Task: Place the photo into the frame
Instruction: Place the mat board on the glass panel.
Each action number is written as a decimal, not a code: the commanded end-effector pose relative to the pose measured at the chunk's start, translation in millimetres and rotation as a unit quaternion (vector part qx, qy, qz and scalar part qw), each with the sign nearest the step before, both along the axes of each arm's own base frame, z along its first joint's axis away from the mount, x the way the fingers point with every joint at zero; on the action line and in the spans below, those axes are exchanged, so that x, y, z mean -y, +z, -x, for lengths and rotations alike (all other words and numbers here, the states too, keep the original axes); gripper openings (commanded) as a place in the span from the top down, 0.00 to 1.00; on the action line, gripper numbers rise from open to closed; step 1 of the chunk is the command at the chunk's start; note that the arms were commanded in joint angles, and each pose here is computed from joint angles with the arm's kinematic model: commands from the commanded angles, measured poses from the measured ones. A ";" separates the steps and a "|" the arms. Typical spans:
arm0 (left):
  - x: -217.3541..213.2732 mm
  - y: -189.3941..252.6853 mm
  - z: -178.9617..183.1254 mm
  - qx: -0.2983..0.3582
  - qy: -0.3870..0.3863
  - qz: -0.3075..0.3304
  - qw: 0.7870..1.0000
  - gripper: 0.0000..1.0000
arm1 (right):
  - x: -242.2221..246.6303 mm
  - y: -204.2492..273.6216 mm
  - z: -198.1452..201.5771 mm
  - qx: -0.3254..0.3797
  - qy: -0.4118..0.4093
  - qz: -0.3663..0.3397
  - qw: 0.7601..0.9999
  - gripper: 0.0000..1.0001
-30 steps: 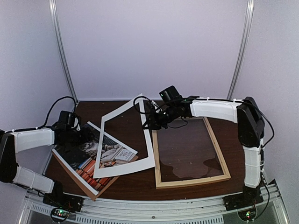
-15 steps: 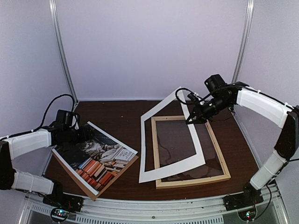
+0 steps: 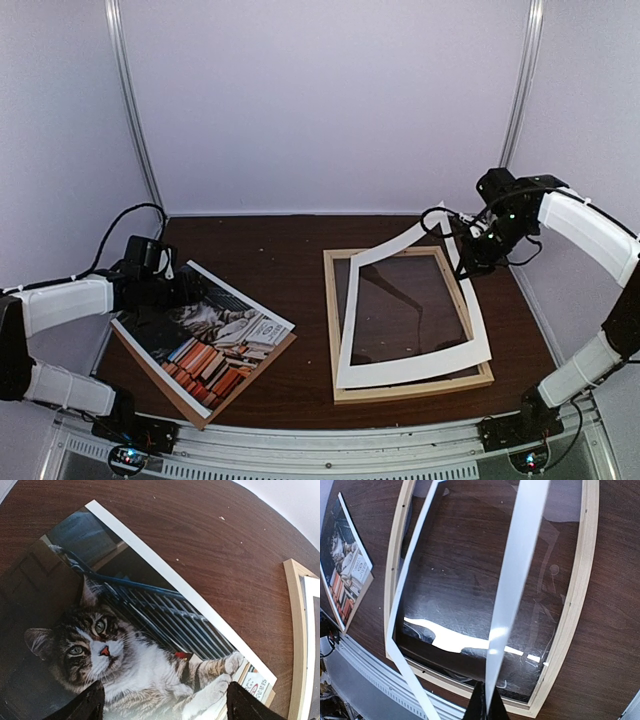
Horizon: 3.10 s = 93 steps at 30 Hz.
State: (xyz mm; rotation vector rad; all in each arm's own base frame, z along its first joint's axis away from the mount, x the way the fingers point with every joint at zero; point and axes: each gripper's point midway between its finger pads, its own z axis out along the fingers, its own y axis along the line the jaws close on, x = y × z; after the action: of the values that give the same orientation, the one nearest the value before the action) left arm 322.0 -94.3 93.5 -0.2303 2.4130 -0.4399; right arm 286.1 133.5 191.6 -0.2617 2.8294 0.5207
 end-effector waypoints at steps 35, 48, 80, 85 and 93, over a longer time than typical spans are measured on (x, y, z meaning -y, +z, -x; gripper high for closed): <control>24.5 9.1 -14.9 0.013 -0.031 -0.003 0.999 0.14 | 15.2 -78.9 -52.7 -0.053 -0.038 0.020 0.998 1.00; 24.7 9.6 -16.2 0.011 -0.029 -0.003 1.000 0.14 | 14.8 -101.8 -43.3 -0.081 -0.042 0.027 0.995 0.95; 24.7 9.9 -14.7 0.010 -0.030 -0.008 0.999 0.14 | 37.0 -119.8 -49.9 -0.082 -0.058 0.098 0.990 0.44; 24.4 9.8 -15.0 0.010 -0.030 -0.010 0.999 0.14 | 41.0 -121.0 -50.6 -0.081 -0.059 0.110 0.989 0.39; 20.3 11.1 -13.9 0.011 -0.027 -0.021 0.999 0.14 | 43.4 -110.5 -59.3 -0.053 -0.065 0.117 0.990 0.38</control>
State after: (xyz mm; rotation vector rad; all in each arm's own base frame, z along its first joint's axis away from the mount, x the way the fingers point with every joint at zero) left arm 329.5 -115.9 91.6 -0.1640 2.4437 -0.4439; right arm 332.2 91.9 71.5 -0.0801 3.0483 0.2251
